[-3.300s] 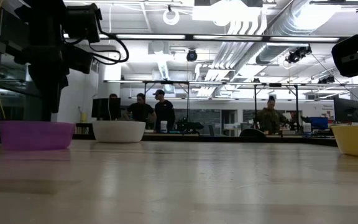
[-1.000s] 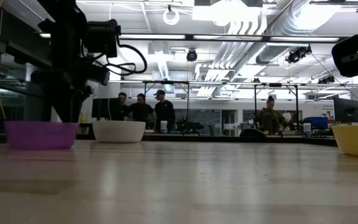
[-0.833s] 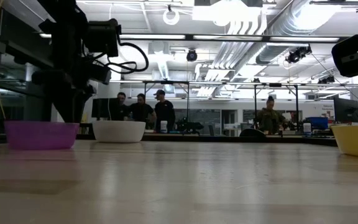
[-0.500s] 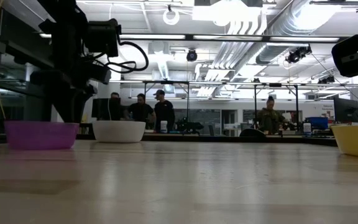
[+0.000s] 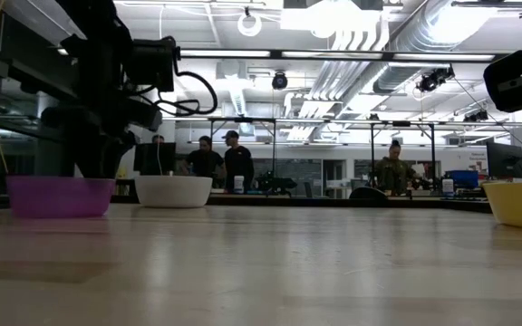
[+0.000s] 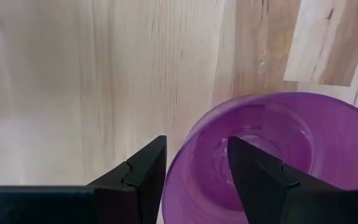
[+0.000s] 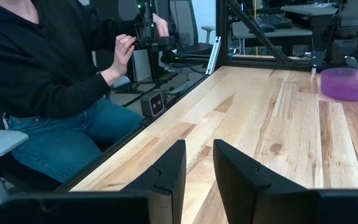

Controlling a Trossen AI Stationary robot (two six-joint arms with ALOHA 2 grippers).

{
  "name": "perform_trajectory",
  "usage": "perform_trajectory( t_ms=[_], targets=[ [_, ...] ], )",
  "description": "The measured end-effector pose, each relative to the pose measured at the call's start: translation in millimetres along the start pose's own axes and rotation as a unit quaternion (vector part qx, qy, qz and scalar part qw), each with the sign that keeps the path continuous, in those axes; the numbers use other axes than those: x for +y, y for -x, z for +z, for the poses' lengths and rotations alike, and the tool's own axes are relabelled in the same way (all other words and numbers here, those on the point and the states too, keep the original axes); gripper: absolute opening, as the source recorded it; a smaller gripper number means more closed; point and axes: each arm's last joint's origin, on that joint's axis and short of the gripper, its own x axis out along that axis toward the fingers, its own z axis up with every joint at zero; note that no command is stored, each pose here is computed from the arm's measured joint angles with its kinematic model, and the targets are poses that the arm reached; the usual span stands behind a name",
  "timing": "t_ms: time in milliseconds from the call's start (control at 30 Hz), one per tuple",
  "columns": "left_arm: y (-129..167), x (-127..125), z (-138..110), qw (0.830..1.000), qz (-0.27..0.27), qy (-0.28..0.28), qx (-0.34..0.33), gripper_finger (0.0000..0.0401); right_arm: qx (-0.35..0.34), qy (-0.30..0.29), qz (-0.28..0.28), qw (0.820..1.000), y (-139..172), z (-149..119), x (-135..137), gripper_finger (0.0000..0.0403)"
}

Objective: Nest bowls inside each other
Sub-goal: Stack the violet bowl on top of the blue bowl

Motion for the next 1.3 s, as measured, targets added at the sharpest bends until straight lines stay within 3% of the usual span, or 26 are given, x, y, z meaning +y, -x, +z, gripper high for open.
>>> perform_trajectory(
  t_ms=[233,633,1300],
  targets=[
    [-2.7,0.2,1.2,1.000,-0.001,0.001,0.003,0.0162,0.000,0.000,0.000,1.000,0.0,-0.1,0.0,0.0075],
    [1.0,0.7,2.7,1.000,0.003,0.004,0.006,0.0088,0.000,0.000,0.000,1.000,0.0,-0.1,0.0,0.0075],
    [4.0,1.1,4.2,1.000,0.004,0.006,0.007,0.0079,0.000,0.000,0.000,1.000,0.0,0.0,0.0,0.0075]
  ],
)
